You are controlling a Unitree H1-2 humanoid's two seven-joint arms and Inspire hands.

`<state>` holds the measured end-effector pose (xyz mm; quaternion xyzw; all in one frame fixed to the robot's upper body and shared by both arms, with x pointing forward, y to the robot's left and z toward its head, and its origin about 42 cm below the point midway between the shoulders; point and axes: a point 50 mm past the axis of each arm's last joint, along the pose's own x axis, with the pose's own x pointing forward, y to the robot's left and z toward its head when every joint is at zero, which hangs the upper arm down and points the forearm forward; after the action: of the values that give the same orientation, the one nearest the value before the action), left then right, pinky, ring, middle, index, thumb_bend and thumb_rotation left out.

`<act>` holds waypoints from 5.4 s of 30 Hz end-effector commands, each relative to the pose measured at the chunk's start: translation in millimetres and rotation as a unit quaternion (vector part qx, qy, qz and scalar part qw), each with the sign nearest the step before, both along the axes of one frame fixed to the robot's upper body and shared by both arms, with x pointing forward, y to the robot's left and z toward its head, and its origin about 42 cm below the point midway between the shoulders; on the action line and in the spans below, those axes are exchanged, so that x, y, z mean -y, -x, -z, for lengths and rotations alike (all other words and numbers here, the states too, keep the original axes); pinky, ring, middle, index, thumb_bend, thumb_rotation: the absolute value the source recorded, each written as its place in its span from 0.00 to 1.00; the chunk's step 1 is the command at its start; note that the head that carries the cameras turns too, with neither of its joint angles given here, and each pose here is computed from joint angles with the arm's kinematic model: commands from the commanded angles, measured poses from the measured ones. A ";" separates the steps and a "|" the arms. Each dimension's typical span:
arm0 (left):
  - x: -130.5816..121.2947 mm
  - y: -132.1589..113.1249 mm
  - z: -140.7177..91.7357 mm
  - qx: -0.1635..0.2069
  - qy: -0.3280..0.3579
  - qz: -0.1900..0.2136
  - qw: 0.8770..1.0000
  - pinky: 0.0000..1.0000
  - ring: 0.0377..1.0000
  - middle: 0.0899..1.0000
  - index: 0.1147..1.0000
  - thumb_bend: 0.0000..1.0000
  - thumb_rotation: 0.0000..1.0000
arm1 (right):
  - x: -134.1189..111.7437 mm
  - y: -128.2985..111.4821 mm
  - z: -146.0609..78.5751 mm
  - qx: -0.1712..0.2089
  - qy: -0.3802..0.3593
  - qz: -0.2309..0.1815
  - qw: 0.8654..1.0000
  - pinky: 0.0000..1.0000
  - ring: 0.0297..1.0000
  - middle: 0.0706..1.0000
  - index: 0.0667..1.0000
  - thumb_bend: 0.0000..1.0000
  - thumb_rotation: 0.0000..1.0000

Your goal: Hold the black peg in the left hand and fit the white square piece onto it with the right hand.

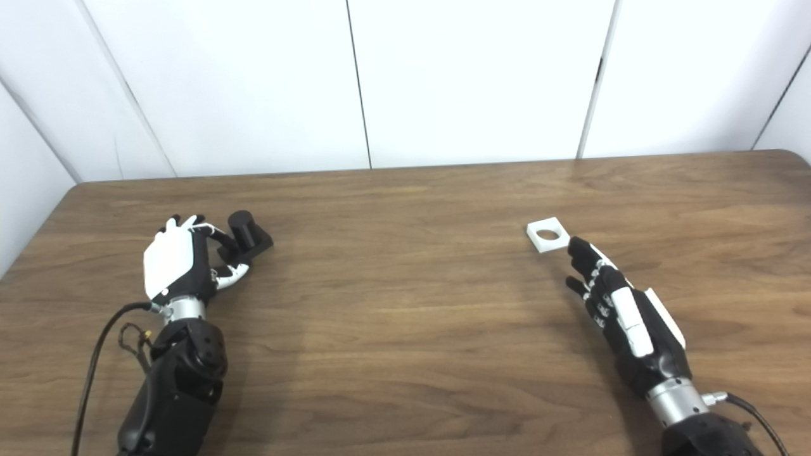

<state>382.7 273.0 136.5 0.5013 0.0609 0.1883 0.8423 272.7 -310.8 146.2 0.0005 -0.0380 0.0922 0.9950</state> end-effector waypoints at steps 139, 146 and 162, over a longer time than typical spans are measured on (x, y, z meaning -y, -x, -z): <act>138.1 134.4 -42.4 0.008 0.058 0.285 0.957 0.96 0.95 0.86 0.67 0.80 0.40 | -10.4 -4.9 -9.6 0.022 0.010 -0.003 1.000 0.96 1.00 0.97 0.95 0.74 0.92; 134.8 129.9 -33.9 -0.015 0.038 0.291 0.956 0.98 0.96 0.88 0.77 0.84 0.46 | -11.1 -5.4 -10.7 0.023 0.014 -0.001 1.000 0.95 1.00 0.96 0.95 0.75 0.91; 132.2 117.6 -15.2 -0.050 0.028 0.291 0.955 0.96 0.97 0.88 0.74 0.84 0.44 | -8.7 -4.8 -14.7 0.027 0.018 -0.004 0.999 0.95 1.00 0.97 0.96 0.74 0.93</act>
<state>256.3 140.2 143.3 0.4732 -0.0170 -0.1035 0.8747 272.4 -301.4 143.7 -0.0090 -0.0268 0.0919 0.9954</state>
